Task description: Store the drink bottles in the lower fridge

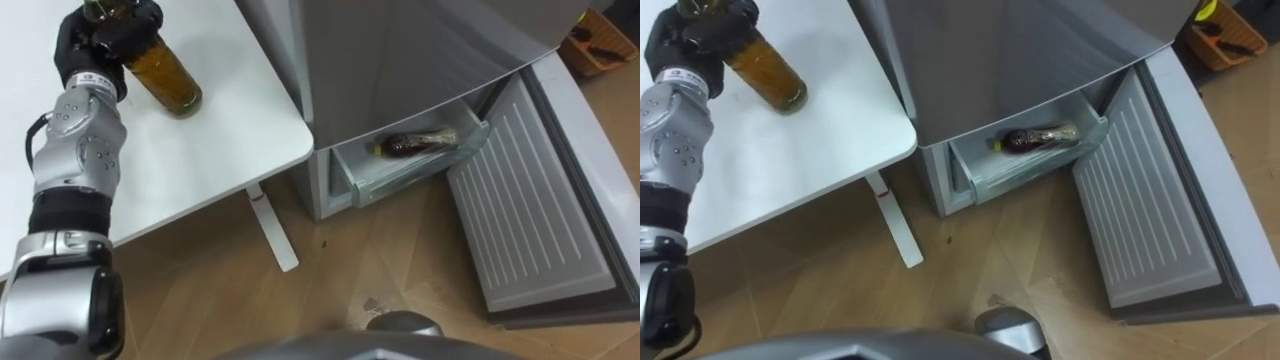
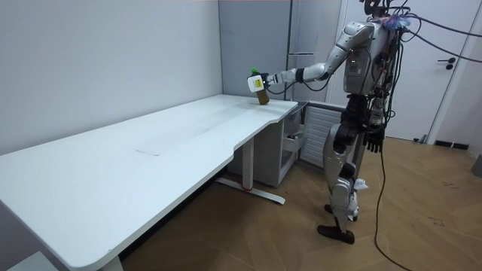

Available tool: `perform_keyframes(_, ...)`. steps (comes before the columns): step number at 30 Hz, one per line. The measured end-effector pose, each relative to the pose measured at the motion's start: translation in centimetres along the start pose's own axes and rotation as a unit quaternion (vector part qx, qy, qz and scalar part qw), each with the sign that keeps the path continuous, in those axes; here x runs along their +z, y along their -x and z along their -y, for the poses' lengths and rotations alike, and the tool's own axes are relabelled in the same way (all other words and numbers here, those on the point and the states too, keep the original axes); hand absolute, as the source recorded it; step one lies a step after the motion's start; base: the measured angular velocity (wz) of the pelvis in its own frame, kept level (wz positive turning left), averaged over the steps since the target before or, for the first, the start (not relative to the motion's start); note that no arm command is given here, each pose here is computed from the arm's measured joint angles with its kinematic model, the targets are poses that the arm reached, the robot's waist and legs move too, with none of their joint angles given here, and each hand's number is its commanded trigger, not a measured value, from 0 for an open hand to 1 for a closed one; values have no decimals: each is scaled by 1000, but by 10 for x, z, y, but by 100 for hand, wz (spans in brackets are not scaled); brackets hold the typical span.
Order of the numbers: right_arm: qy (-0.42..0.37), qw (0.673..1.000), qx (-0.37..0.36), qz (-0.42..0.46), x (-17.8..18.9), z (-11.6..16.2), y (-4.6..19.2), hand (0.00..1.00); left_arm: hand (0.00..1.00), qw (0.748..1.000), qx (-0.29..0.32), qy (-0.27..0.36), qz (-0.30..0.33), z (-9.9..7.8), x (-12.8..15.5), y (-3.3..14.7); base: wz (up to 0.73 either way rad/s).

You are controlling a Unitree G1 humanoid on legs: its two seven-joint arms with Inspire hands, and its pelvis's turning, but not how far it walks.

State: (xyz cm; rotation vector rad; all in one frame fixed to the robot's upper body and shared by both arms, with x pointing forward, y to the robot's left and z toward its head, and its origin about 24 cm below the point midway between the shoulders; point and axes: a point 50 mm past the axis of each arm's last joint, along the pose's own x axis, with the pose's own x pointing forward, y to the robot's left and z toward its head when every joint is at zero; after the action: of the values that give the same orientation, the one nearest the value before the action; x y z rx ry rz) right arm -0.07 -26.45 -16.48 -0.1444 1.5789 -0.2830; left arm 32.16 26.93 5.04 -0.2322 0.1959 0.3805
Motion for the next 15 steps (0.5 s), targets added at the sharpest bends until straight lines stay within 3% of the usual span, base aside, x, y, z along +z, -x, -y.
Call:
perform_keyframes(8, 0, 1000, -11, -1, -1, 1, 0, 0, 100, 1000, -3, 17, -5, 2, 0, -1, 0)
perform_keyframes(15, 8, 1000, -11, 1, 0, 0, 0, 0, 100, 1000, -29, -7, -5, 15, -1, 0, 10)
